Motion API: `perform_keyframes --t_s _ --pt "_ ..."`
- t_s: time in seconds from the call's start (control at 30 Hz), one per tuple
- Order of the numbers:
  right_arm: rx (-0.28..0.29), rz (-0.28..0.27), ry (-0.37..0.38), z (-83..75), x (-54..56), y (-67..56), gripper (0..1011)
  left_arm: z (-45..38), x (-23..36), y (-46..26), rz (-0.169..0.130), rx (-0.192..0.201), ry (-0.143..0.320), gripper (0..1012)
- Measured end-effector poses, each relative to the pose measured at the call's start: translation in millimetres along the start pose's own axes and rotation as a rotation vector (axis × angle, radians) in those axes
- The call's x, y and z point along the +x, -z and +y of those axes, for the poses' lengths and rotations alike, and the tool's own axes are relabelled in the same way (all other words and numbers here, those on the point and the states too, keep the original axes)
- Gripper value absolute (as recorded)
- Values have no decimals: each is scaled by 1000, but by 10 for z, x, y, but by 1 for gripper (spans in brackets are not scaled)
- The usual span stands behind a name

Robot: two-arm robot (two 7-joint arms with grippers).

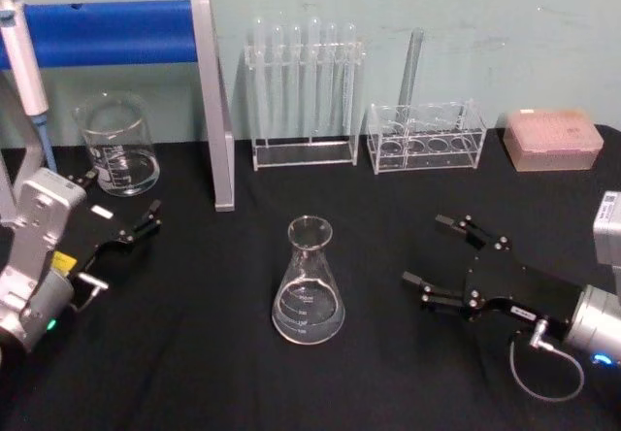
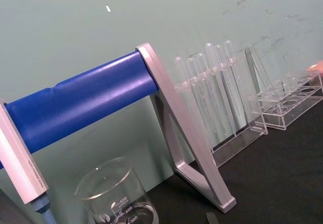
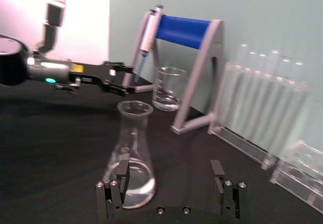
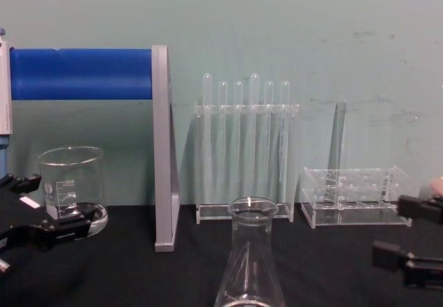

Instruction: Grasp the erlenmeyer flask with one hand, shake it three times, then place it back.

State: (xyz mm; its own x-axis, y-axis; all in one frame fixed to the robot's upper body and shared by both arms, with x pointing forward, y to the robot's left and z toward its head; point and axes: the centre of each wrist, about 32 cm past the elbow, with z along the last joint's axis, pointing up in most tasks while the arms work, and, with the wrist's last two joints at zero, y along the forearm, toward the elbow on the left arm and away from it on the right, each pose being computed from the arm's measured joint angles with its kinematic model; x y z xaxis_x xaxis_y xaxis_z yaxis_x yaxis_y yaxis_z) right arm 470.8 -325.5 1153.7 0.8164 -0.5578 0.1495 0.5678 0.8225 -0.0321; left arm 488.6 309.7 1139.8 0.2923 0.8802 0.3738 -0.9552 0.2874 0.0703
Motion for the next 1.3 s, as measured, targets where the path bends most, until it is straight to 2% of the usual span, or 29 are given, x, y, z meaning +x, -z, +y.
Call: perform_keyframes --t_s 0.2,0.43,0.6,0.9,1.3 --pt "22 12 -85 162 6 23 1000 0 0 0 0 0 0 1001" --pt "37 21 -147 344 16 44 1000 0 0 0 0 0 0 1001" --pt "40 25 -188 532 28 80 1000 0 0 0 0 0 0 1001" --pt "44 37 -218 800 80 127 1000 0 0 0 0 0 0 1001" --pt "41 54 -241 1013 158 166 1000 0 0 0 0 0 0 1001"
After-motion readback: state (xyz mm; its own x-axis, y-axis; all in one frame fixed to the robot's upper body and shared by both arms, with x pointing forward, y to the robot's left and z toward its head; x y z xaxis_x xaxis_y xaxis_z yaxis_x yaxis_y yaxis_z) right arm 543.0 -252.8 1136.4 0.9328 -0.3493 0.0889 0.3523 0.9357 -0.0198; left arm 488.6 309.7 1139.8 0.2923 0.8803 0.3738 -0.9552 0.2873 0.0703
